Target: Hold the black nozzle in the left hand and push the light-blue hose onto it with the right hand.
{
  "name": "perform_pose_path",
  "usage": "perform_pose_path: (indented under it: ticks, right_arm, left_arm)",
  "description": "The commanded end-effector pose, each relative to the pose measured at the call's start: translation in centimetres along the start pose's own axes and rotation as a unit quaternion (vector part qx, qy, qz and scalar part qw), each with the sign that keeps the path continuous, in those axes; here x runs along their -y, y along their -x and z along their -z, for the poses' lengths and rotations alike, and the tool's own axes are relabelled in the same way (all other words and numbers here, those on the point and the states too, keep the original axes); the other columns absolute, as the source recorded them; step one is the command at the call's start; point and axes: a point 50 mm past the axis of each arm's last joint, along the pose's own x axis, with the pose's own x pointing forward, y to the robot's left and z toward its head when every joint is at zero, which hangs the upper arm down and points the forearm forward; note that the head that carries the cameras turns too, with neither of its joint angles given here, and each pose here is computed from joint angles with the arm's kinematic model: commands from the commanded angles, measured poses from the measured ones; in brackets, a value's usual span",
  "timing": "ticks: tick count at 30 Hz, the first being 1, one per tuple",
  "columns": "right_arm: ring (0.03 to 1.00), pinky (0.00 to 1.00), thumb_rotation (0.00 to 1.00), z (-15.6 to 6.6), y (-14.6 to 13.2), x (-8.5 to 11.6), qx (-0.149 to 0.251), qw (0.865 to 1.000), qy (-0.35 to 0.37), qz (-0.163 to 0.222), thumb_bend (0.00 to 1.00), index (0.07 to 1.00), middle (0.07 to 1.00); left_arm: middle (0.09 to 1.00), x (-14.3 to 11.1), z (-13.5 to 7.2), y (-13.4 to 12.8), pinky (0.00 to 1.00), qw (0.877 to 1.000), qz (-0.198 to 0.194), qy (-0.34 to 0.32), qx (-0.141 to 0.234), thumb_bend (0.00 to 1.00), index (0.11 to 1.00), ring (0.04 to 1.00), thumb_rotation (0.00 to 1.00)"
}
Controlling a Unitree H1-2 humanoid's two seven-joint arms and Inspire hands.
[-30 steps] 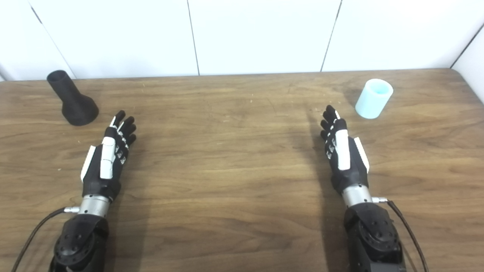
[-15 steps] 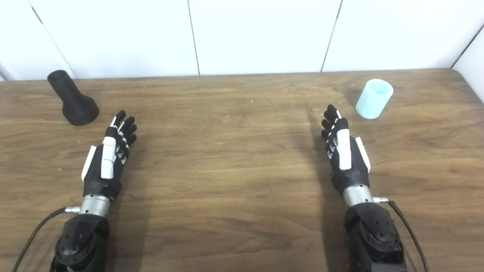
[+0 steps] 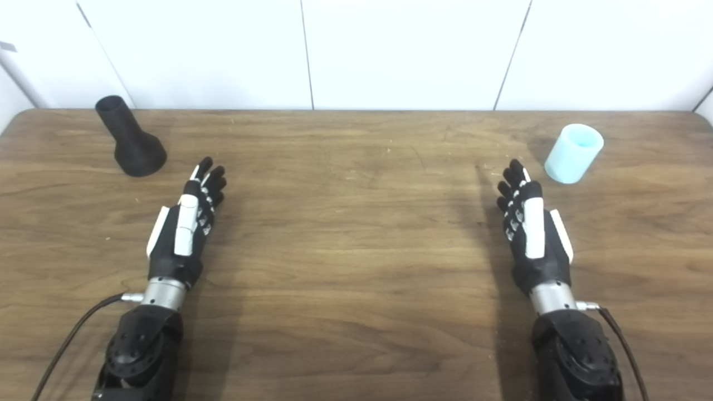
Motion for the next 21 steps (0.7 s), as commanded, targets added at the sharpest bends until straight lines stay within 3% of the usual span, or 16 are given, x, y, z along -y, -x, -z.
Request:
perform_pose_path:
  ticks: [1,21]
  right_arm:
    - [1.0,1.0,1.0,-1.3,-0.5,0.6,0.036,0.999,0.006,-0.006,0.54,1.0,0.999]
    - [0.987,0.99,1.0,1.2,-0.4,3.6,0.028,1.0,-0.007,-0.01,0.58,1.0,0.984]
  left_arm:
    - [0.957,0.7,-0.7,-0.5,1.0,1.0,0.005,-0.001,0.029,0.51,0.957,0.975,0.99]
    - [0.969,3.3,0.9,-0.3,1.0,1.0,0.011,0.012,0.022,0.49,0.973,0.99,0.99]
